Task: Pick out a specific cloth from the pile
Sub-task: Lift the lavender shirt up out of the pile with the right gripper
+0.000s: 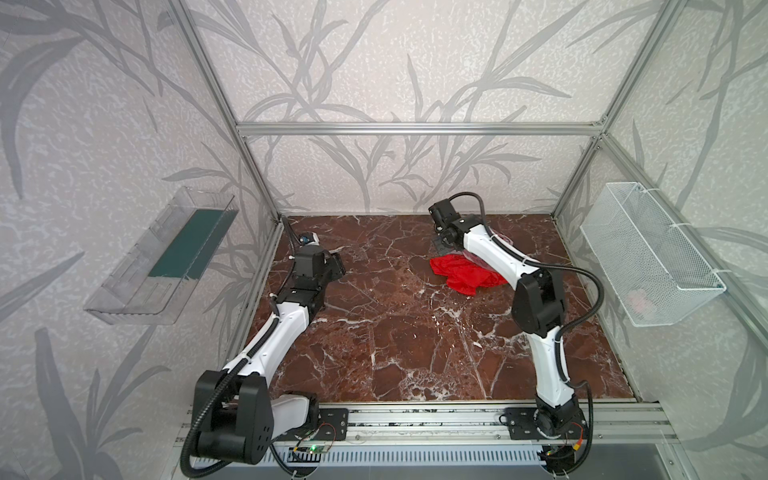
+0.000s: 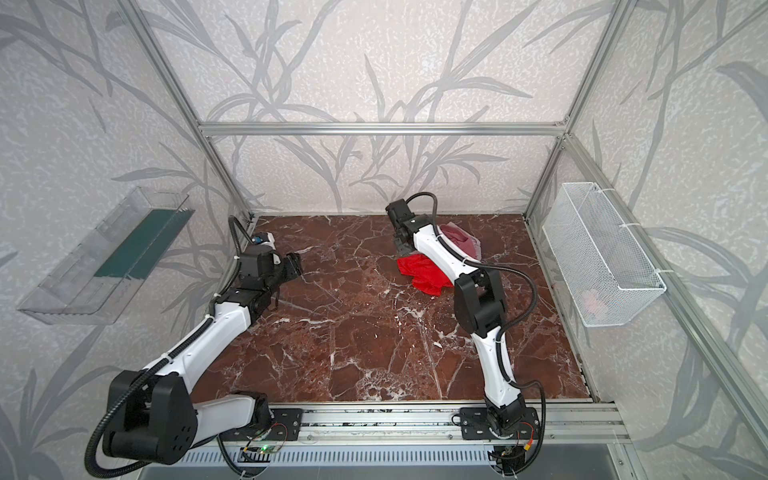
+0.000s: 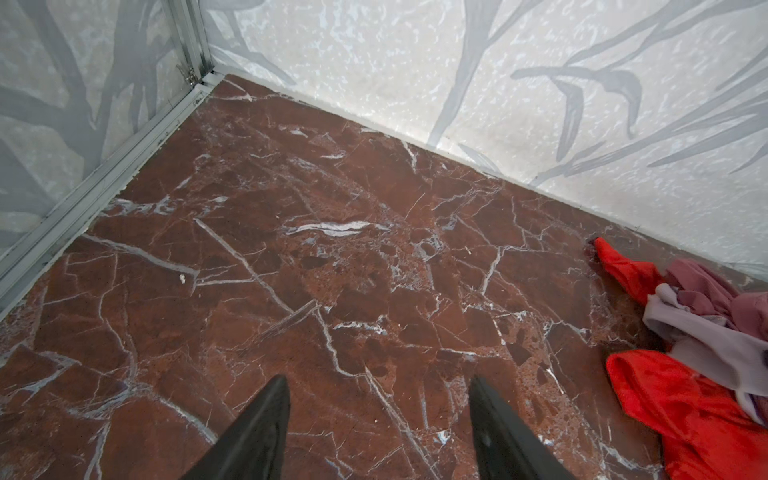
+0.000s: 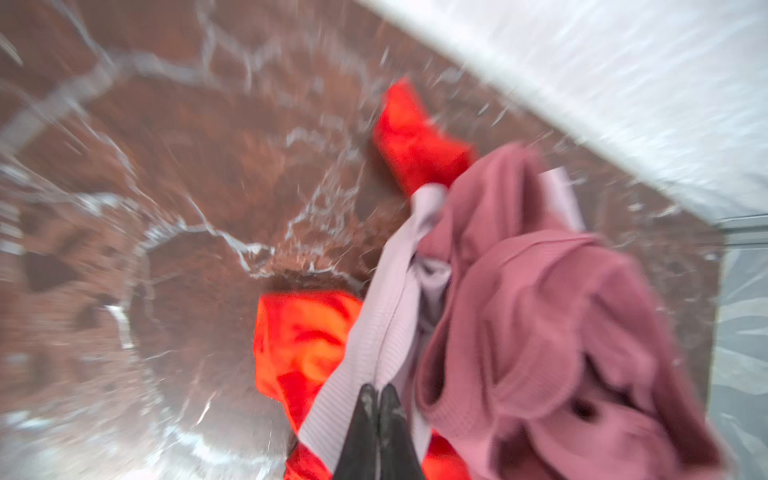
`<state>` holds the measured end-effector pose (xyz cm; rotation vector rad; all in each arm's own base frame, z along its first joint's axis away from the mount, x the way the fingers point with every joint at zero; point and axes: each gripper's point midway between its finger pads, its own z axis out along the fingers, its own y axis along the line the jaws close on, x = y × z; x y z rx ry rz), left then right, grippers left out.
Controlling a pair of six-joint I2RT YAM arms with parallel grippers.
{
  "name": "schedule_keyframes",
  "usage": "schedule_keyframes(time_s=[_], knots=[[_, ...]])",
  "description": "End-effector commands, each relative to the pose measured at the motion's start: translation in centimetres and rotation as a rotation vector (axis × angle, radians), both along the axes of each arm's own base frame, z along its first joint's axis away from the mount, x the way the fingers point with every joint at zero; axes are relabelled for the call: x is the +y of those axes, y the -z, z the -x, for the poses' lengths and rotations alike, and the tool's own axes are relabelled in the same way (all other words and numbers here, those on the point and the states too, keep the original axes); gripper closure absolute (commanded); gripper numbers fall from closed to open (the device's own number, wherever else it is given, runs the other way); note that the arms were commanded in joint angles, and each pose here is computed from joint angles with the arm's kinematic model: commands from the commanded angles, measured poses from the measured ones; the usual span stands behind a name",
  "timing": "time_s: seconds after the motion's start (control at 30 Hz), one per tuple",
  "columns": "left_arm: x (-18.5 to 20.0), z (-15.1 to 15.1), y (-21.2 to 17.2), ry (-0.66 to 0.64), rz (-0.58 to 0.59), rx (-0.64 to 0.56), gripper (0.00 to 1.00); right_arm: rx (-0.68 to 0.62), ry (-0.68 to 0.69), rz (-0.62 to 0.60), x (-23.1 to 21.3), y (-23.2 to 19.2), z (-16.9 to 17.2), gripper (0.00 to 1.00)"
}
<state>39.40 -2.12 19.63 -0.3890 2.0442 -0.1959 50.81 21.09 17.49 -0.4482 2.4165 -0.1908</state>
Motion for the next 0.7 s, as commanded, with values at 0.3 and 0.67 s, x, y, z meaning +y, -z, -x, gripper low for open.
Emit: schedule_keyframes(time_s=[0.3,0.67], knots=[[-1.2,0.6,-4.4,0.035,0.092,-0.068,0.34,-0.322,-0.023,-0.277,-4.4,-21.6,1.8,1.0],[-2.2,0.8,-4.8,0.086,0.102,-0.025,0.37,-0.532,-0.033,-0.371,-8.0,-33.3,5.5,1.0]])
